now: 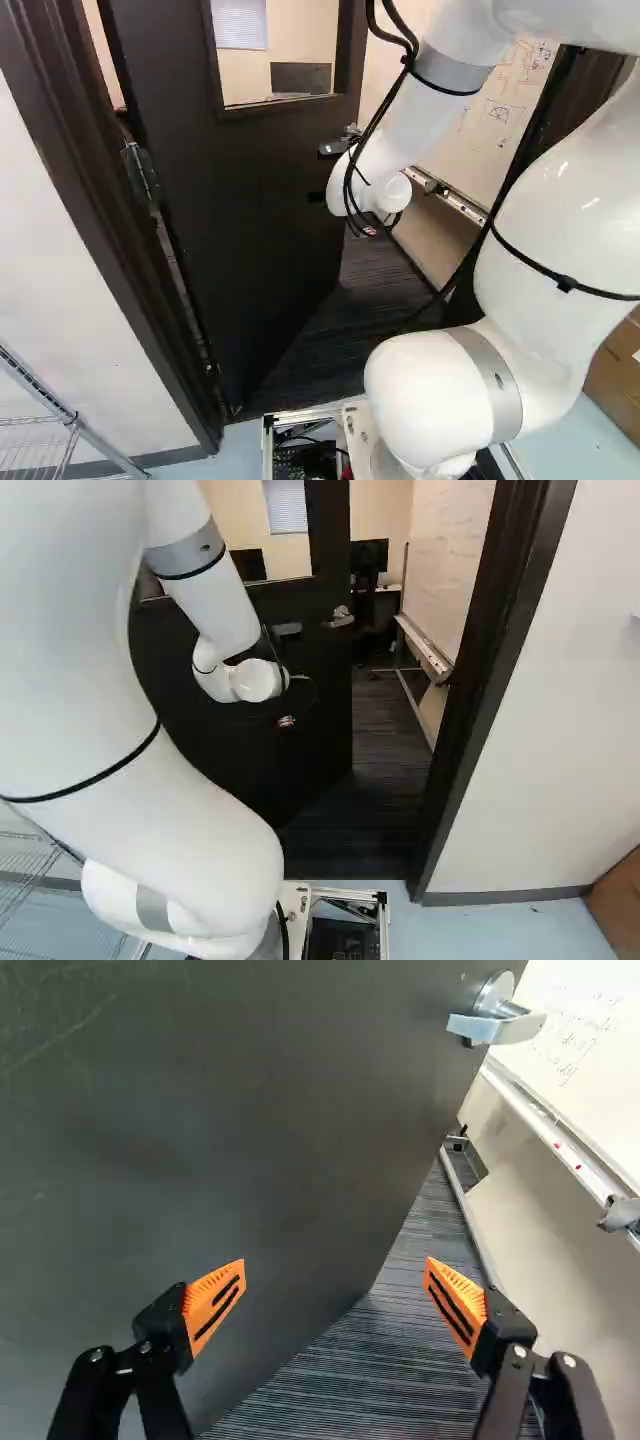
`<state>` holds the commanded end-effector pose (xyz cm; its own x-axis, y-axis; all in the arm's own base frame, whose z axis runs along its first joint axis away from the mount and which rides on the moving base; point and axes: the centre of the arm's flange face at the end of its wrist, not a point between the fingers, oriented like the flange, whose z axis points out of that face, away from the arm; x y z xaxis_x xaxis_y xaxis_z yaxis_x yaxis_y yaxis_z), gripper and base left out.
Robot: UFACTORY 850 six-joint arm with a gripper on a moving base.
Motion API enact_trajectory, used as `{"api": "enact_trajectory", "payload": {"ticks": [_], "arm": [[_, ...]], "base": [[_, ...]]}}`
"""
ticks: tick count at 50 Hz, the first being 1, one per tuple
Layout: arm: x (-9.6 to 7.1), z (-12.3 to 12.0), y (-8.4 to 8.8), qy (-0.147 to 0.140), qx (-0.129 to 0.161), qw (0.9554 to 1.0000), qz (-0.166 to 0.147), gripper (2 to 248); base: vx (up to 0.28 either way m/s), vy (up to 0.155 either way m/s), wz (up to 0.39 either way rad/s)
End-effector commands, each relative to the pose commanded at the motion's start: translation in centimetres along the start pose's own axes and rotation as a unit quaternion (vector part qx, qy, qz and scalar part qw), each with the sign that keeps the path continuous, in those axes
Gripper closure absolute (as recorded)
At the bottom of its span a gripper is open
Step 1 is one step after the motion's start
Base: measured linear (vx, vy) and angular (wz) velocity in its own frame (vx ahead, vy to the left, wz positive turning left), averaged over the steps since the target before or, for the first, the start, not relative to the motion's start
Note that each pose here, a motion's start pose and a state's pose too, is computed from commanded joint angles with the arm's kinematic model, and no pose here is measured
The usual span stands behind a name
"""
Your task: Open the door and move inside
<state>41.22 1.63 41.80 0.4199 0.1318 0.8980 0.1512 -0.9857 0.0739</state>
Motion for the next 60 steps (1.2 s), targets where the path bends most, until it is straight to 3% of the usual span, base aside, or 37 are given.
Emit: {"api": "enact_trajectory", "payload": {"ticks": [21, 60], "arm": [[0.3, 0.6, -0.2, 0.000, 0.003, 1.0000, -0.001, 3], [2.8, 5.4, -2.0, 0.005, 0.021, 0.9997, -0.005, 3]], "base": [[0.000, 0.000, 0.000], [0.000, 0.000, 0.000]]}}
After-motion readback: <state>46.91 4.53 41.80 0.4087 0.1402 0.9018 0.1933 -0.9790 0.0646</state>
